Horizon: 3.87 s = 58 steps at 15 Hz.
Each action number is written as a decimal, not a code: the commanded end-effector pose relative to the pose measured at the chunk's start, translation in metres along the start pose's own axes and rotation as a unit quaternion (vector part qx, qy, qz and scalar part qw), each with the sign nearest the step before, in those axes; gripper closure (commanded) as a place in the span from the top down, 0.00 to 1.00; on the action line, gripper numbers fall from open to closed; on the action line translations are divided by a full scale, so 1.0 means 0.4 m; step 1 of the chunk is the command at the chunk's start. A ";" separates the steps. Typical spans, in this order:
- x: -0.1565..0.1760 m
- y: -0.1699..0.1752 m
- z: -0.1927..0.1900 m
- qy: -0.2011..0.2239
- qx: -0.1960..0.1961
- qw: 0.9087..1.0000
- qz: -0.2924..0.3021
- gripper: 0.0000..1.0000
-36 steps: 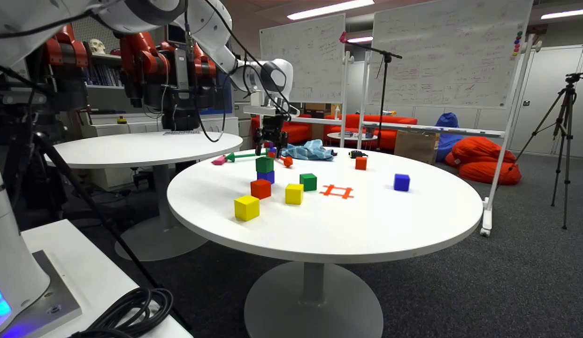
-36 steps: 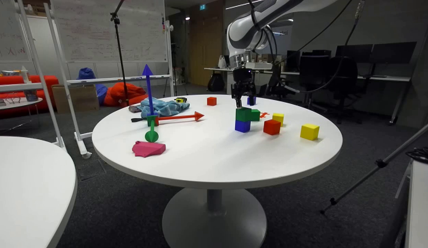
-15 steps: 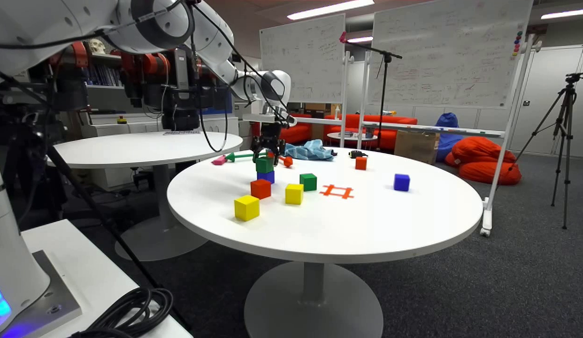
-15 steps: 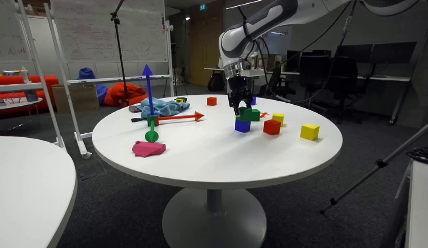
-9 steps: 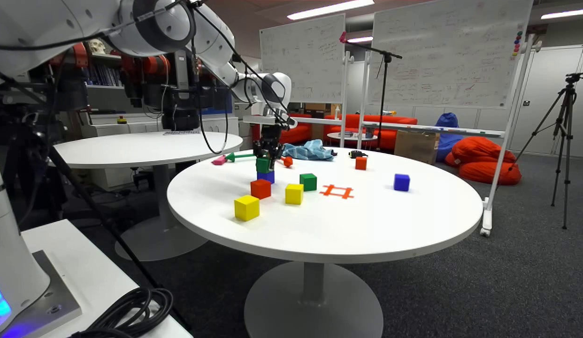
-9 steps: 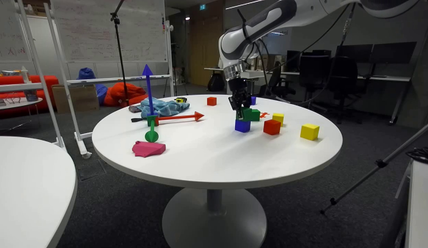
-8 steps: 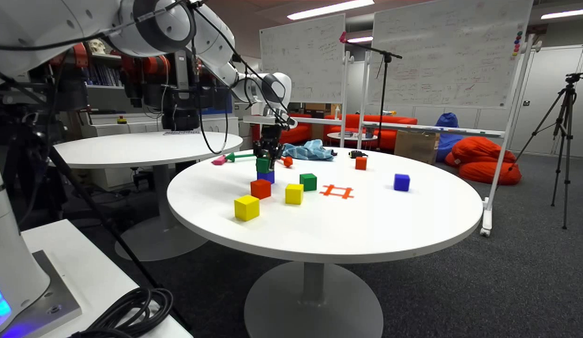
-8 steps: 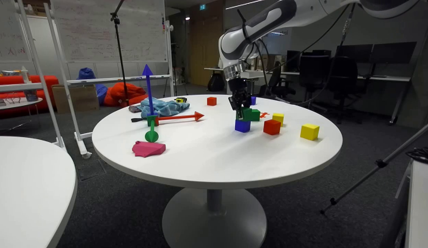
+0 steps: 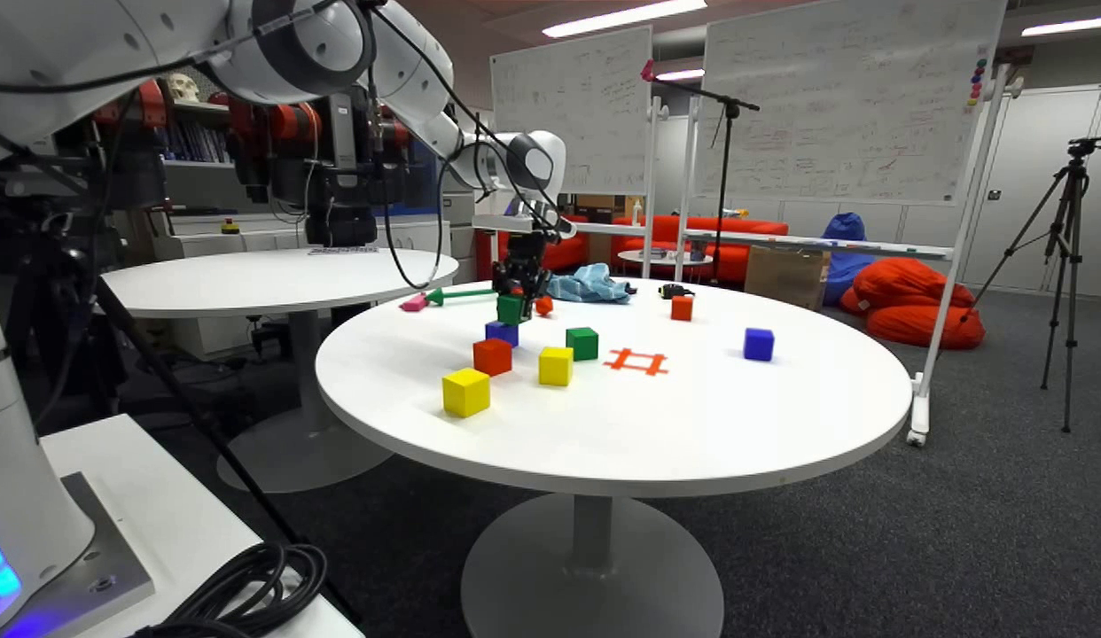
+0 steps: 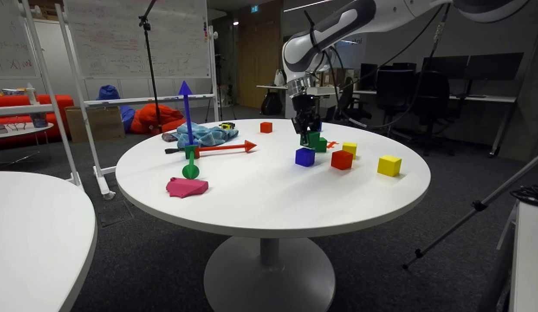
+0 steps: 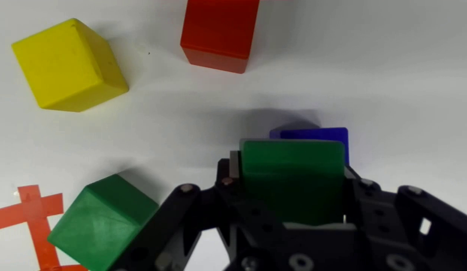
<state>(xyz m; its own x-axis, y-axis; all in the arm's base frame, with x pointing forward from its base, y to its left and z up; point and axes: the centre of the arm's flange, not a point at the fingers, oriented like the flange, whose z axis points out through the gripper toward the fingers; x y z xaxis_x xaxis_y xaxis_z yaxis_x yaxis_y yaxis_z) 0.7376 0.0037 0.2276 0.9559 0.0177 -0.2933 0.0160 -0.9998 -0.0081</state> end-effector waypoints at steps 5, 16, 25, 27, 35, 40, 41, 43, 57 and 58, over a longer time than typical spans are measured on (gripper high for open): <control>-0.025 0.138 -0.004 -0.001 0.051 0.998 0.043 0.28; -0.096 0.297 -0.048 0.032 0.114 0.988 0.100 0.28; -0.105 0.405 0.048 0.006 0.171 0.976 0.135 0.28; -0.114 0.421 0.069 -0.001 0.184 0.972 0.143 0.74; -0.124 0.396 0.069 0.001 0.187 0.971 0.147 1.00; -0.172 0.320 0.032 0.070 0.158 0.973 0.151 1.00; -0.195 0.298 0.024 0.095 0.150 0.972 0.150 1.00; -0.231 0.266 0.005 0.137 0.137 0.970 0.147 1.00; -0.459 0.094 0.042 0.204 0.117 0.968 0.086 1.00; -0.306 0.119 0.014 0.191 0.119 0.969 0.106 1.00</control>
<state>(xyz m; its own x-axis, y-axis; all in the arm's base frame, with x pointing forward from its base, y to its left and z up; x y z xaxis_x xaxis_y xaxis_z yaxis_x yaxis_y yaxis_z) 0.6191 -0.0460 0.2575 0.9701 -0.2347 0.0615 -0.2162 -0.9512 -0.2203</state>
